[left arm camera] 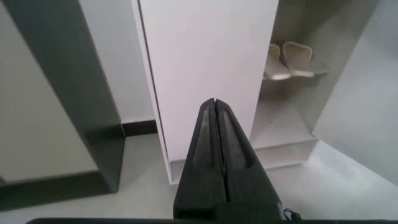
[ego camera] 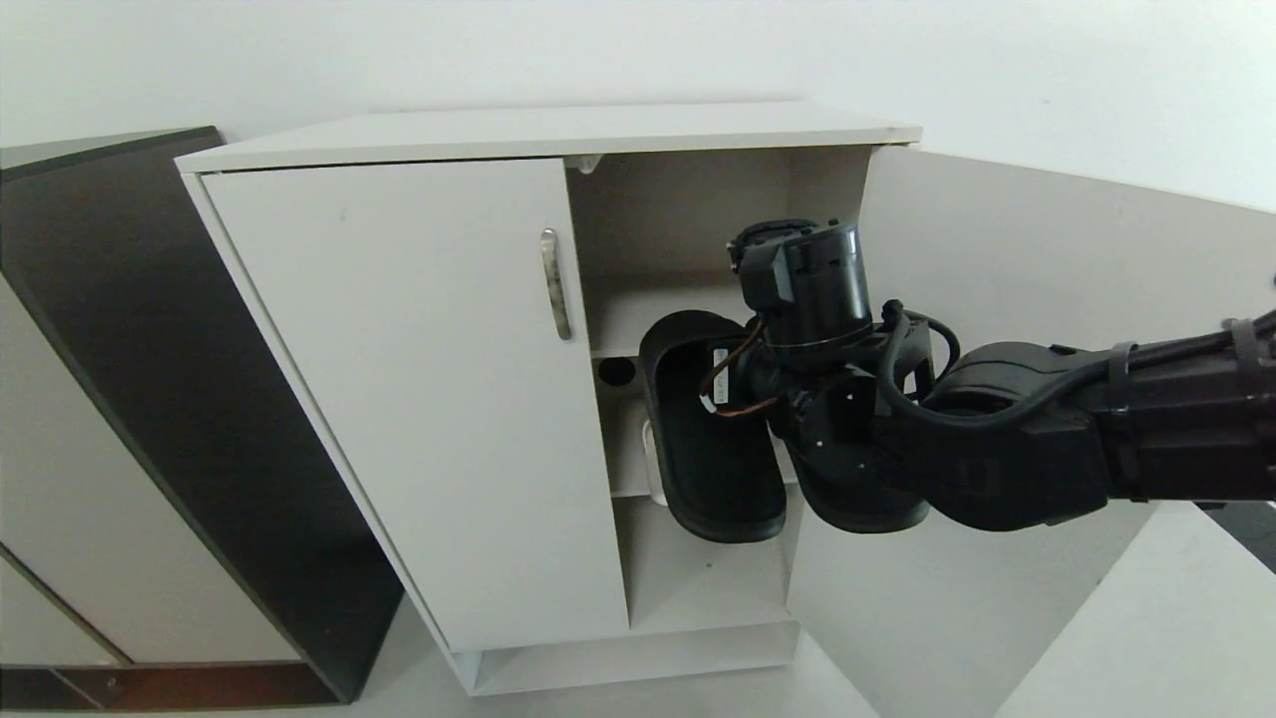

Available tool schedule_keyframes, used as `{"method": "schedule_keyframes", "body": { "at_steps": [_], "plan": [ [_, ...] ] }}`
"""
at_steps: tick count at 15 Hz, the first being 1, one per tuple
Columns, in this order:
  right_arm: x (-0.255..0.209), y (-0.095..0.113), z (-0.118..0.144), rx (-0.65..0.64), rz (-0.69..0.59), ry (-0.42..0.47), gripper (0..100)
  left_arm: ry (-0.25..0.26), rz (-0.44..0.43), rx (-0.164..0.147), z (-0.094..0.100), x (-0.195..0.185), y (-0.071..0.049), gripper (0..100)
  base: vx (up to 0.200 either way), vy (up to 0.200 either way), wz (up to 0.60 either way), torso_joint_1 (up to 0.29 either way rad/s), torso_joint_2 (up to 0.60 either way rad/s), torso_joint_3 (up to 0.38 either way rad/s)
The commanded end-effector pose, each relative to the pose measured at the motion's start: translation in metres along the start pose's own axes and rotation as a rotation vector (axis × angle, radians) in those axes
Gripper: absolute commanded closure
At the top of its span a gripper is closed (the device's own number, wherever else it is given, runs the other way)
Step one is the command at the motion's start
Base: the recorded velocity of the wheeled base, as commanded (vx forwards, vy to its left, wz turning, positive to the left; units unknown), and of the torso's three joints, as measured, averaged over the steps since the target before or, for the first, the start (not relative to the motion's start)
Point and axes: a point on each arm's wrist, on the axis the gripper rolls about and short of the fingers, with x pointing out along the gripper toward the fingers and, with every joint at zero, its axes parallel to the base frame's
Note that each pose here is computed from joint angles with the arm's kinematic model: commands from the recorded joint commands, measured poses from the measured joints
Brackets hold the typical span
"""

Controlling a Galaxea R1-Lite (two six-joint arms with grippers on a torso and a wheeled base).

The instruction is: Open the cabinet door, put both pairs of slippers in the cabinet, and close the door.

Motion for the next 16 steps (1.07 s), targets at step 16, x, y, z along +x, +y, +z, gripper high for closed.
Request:
{"method": "schedule_keyframes", "body": {
  "at_steps": [16],
  "plan": [
    [0.043,0.03,-0.018,0.005,-0.006,-0.007,100,0.0,0.0,-0.003,0.0,0.0,0.0,100,0.088,0.0,0.0,0.0,0.0,0.002]
  ]
}}
